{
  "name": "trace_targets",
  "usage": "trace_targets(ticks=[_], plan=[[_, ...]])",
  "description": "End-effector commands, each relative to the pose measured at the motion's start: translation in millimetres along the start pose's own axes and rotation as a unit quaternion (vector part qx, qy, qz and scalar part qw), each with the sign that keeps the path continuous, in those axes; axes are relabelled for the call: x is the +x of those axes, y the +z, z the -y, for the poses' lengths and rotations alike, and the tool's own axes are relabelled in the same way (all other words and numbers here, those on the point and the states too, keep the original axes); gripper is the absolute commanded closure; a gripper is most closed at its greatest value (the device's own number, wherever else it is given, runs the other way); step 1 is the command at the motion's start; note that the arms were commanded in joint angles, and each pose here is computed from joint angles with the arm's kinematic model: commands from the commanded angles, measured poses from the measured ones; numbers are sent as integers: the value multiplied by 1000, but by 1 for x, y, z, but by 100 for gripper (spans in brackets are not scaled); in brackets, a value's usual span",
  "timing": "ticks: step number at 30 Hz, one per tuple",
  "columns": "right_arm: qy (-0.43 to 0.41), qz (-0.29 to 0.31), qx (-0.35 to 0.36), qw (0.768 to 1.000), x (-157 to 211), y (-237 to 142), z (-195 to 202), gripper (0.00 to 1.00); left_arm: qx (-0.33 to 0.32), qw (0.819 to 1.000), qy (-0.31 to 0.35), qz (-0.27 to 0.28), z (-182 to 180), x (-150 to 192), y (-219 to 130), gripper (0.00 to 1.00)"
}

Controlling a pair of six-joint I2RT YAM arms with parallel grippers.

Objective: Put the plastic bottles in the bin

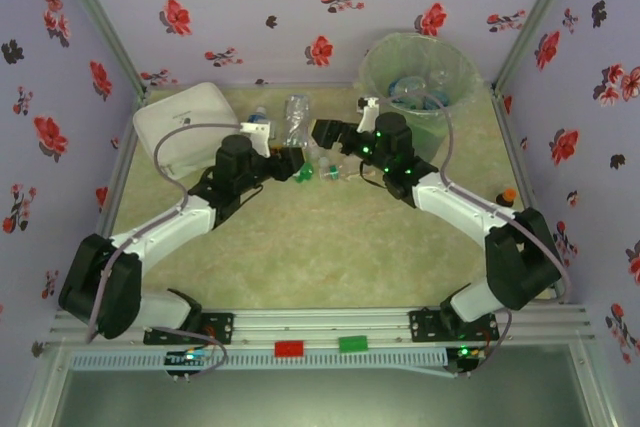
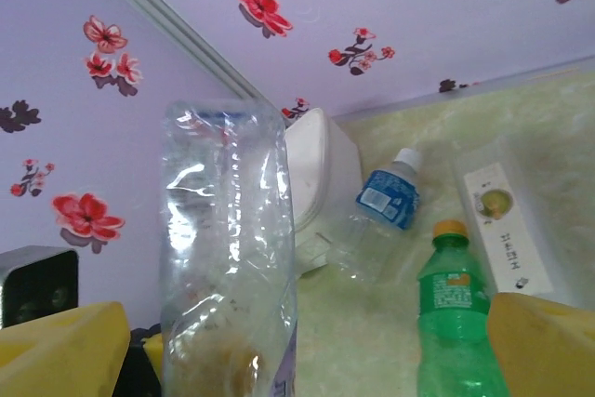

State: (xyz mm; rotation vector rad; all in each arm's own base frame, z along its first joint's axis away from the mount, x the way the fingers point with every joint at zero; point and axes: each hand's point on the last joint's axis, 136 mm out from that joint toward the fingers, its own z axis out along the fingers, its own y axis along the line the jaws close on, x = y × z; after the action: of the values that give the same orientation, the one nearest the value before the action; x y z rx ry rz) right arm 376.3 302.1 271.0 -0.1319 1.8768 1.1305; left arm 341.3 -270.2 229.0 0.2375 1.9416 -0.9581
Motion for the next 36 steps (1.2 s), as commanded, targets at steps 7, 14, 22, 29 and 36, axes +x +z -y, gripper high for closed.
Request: trace_targets(ticks=[7, 14, 22, 29, 36], plan=[[11, -1, -49, 999, -2, 16, -17, 5, 92, 996, 12, 4, 51, 0, 7, 51], [8, -12, -60, 998, 0, 20, -21, 21, 99, 995, 10, -2, 57, 5, 8, 51], [2, -23, -60, 998, 4, 22, -20, 50, 105, 994, 9, 2, 61, 3, 6, 49], [-43, -22, -12, 999, -3, 14, -11, 52, 101, 995, -3, 24, 62, -7, -4, 0], [-143, 14, 96, 985, -68, -17, 0, 53, -59, 993, -46, 93, -8, -23, -28, 0]])
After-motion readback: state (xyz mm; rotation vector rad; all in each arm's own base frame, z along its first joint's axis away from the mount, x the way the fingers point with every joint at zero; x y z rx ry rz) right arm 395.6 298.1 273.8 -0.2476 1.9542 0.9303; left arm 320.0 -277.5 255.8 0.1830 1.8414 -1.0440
